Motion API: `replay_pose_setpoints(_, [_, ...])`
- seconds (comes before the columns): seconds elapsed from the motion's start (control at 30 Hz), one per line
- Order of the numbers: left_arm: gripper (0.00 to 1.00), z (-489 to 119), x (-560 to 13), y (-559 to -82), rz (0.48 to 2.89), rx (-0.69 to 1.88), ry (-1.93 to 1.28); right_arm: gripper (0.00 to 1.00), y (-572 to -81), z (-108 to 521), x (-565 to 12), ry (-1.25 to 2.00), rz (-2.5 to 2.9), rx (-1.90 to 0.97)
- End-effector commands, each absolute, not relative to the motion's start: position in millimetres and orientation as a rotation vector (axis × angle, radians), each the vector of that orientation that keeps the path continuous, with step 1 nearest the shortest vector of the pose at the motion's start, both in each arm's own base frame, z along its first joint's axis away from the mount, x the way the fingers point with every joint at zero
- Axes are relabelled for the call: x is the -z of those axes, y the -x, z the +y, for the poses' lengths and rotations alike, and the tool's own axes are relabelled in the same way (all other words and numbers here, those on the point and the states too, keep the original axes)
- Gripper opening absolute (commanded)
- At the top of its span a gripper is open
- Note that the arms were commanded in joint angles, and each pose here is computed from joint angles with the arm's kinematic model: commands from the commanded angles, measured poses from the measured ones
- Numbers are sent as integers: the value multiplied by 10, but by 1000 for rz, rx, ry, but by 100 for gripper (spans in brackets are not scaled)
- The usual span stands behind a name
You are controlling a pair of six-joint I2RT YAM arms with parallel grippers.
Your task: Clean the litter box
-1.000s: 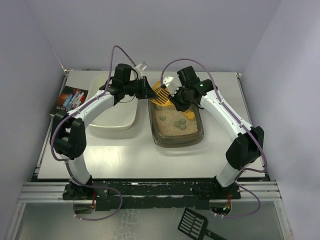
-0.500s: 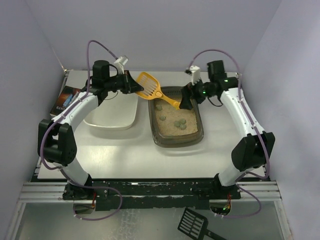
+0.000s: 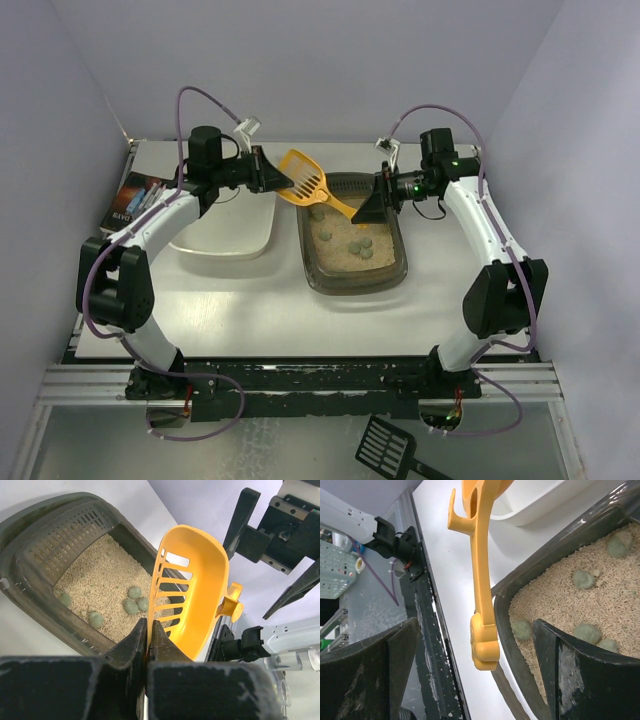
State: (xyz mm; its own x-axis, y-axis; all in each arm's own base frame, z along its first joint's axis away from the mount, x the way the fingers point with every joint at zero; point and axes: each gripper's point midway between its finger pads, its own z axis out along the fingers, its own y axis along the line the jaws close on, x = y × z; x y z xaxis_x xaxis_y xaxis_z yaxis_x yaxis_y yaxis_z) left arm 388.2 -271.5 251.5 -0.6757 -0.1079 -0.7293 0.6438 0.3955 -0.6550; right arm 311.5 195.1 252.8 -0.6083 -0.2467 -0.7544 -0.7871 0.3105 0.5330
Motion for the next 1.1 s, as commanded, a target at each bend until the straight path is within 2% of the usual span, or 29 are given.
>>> replay_pose_setpoints(0.0, [7,-2755,-2674,-3855,1867,1374,-492,92,-3087,2045,-2590,932,1991,-1365])
replay_pose_setpoints(0.13, [7,-2788,-2697,-3854,1866,1397,-478,86,-3108,2106,-2572,936,2001,-1366])
replay_pose_setpoints(0.27, [7,-2848,-2691,-3812,1867,1401,-495,75,-3173,2136,-2584,944,2005,-1363])
replay_pose_setpoints(0.33, [7,-2878,-2680,-3795,1870,1397,-505,66,-3208,2150,-2583,949,2011,-1356])
replay_pose_setpoints(0.47, [7,-2944,-2641,-3758,1879,1397,-521,60,-3250,2173,-2564,956,2020,-1353])
replay_pose_setpoints(0.63, [7,-2960,-2627,-3796,1884,1400,-506,47,-3215,2203,-2472,959,2041,-1366])
replay_pose_setpoints(0.8, [7,-2977,-2666,-3830,1875,1409,-498,47,-3168,2246,-2384,967,2065,-1381])
replay_pose_setpoints(0.93, [7,-2966,-2658,-3838,1873,1400,-497,51,-3148,2246,-2364,966,2070,-1390])
replay_pose_setpoints(1.07, [7,-2945,-2683,-3870,1870,1386,-484,50,-3106,2244,-2310,965,2081,-1400])
